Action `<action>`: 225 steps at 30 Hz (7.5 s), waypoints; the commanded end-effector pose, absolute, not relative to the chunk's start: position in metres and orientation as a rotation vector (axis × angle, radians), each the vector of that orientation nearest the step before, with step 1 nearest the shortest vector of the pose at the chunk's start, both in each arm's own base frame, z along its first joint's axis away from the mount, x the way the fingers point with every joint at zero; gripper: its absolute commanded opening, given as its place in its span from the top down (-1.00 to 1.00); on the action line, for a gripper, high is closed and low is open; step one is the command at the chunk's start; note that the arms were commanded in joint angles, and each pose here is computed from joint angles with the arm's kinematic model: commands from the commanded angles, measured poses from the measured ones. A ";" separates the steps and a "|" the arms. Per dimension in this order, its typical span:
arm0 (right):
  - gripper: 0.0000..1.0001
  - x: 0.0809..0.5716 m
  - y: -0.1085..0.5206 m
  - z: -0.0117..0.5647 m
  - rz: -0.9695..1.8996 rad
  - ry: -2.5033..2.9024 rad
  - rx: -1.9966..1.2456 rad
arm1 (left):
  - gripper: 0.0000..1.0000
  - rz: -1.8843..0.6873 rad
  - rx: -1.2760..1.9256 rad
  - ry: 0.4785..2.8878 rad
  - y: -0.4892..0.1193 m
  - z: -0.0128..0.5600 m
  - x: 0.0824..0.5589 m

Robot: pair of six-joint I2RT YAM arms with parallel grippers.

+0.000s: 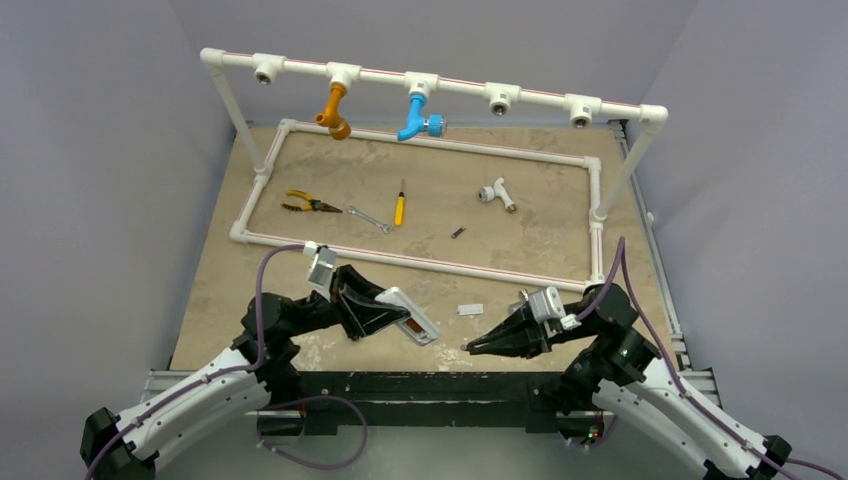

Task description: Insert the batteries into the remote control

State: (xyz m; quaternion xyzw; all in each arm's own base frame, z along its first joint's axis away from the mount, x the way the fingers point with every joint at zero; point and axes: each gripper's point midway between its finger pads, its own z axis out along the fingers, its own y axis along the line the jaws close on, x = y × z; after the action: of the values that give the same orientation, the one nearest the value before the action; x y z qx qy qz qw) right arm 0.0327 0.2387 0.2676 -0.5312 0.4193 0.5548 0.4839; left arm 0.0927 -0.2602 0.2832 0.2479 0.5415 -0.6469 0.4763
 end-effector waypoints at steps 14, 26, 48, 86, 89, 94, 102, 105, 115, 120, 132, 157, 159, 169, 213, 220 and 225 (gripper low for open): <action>1.00 0.041 0.237 0.274 1.274 1.044 -1.294 | 1.00 -1.606 0.668 1.134 -0.255 0.321 0.080; 1.00 0.079 0.255 0.267 1.325 1.457 -0.976 | 1.00 -1.550 0.175 1.584 -0.264 0.247 0.147; 1.00 0.117 0.290 0.226 0.750 2.066 -0.884 | 1.00 -1.652 0.062 1.636 -0.267 0.234 0.146; 0.89 0.118 0.323 0.213 0.802 2.105 -0.900 | 1.00 -1.804 -0.028 1.596 -0.272 0.237 0.144; 1.00 0.118 0.326 0.210 0.800 2.116 -0.899 | 1.00 -1.825 -0.039 1.578 -0.273 0.240 0.145; 1.00 0.122 0.327 0.206 0.788 2.136 -0.865 | 1.00 -1.847 -0.074 1.548 -0.272 0.244 0.148; 0.90 0.124 0.329 0.203 0.791 2.148 -0.823 | 1.00 -1.885 -0.102 1.512 -0.273 0.252 0.150; 0.77 0.123 0.330 0.204 0.793 2.151 -0.828 | 1.00 -1.889 -0.105 1.515 -0.274 0.251 0.151; 0.54 0.127 0.320 0.209 0.734 2.148 -0.841 | 1.00 -1.885 -0.113 1.526 -0.274 0.247 0.152; 0.38 0.129 0.315 0.221 0.716 2.119 -0.839 | 1.00 -1.881 -0.111 1.538 -0.275 0.242 0.151; 0.24 0.130 0.308 0.247 0.729 2.058 -0.845 | 1.00 -1.856 -0.126 1.602 -0.276 0.227 0.152; 0.24 0.041 0.275 0.252 0.837 1.008 -1.854 | 1.00 -1.964 0.087 1.737 -0.293 0.218 0.119; 0.24 0.034 0.279 0.247 0.873 0.961 -1.900 | 1.00 -1.967 0.102 1.738 -0.295 0.219 0.118; 0.35 0.046 0.300 0.223 0.819 0.929 -1.959 | 1.00 -1.986 0.124 1.737 -0.298 0.222 0.117; 0.54 0.074 0.302 0.186 0.662 1.050 -1.955 | 1.00 -2.014 0.118 1.712 -0.296 0.225 0.114; 0.58 0.077 0.304 0.185 0.650 1.057 -1.934 | 1.00 -2.033 0.112 1.693 -0.295 0.229 0.113; 0.62 0.079 0.306 0.182 0.647 1.067 -1.925 | 1.00 -2.045 0.117 1.683 -0.295 0.232 0.112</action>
State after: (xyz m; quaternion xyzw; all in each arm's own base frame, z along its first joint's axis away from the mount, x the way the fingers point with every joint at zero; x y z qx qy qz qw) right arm 0.0663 0.3031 0.1872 -0.7718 0.4104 0.2796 0.3971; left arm 0.1203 -0.2959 0.1917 0.0194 0.6730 -0.7027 0.2298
